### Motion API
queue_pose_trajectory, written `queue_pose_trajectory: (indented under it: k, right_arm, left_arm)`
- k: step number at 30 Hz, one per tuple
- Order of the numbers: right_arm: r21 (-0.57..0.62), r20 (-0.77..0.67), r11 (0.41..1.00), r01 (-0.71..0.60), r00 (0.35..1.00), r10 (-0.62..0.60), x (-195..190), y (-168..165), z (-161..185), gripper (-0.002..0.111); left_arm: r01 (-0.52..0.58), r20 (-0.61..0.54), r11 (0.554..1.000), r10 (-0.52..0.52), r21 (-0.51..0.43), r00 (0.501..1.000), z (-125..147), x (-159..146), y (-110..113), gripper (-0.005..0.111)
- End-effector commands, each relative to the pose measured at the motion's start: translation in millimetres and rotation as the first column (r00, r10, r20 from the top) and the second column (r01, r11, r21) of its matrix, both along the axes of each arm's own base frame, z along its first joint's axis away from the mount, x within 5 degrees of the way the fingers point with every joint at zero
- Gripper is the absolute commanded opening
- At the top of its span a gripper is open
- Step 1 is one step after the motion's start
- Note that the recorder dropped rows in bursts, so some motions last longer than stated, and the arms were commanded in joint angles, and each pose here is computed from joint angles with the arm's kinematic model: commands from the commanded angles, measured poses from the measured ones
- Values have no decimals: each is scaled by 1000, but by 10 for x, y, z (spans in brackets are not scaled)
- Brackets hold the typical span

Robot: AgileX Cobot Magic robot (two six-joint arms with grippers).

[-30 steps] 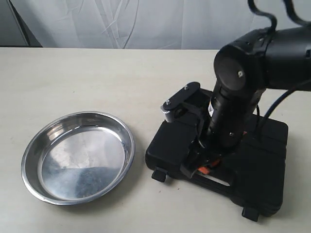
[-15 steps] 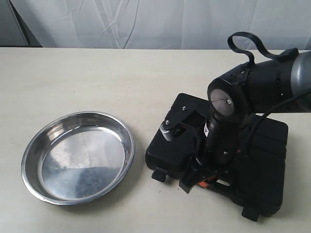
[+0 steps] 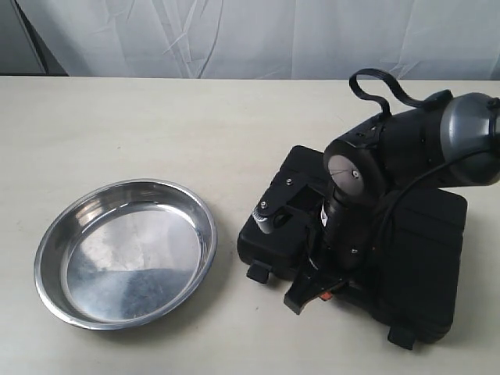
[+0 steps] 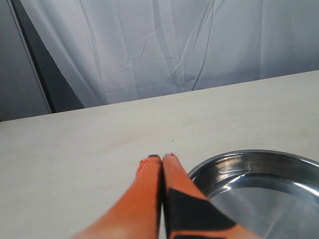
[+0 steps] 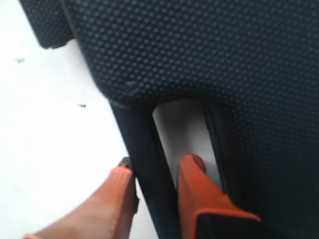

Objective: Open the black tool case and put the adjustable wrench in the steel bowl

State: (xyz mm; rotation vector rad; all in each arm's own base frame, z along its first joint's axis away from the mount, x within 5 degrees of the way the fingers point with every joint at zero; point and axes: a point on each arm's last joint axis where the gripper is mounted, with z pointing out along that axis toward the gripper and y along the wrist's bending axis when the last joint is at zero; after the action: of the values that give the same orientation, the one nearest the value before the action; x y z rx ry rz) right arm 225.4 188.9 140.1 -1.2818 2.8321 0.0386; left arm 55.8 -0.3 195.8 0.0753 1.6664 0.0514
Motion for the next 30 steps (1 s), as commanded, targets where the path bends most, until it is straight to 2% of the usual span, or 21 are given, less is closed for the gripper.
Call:
queue_pose_trajectory:
  k: [1,18,25,30]
  right_arm:
    - [-16,-5,1000,8,1000,-8,-6,-36,19,0]
    - [58,85,998,5,996,-10,-99,-113,530,0]
    - [142,271,989,-40,963,0,-96,-163,1184,-1]
    - [104,466,994,-27,884,-25,-13,-282,1667,-1]
  left_arm:
    - [1,5,1000,-1,-2,1000,10,2,-1,0]
    - [1,5,1000,-1,-2,1000,10,2,-1,0]
    - [1,5,1000,-1,-2,1000,10,2,-1,0]
    - [1,5,1000,-1,-2,1000,10,2,-1,0]
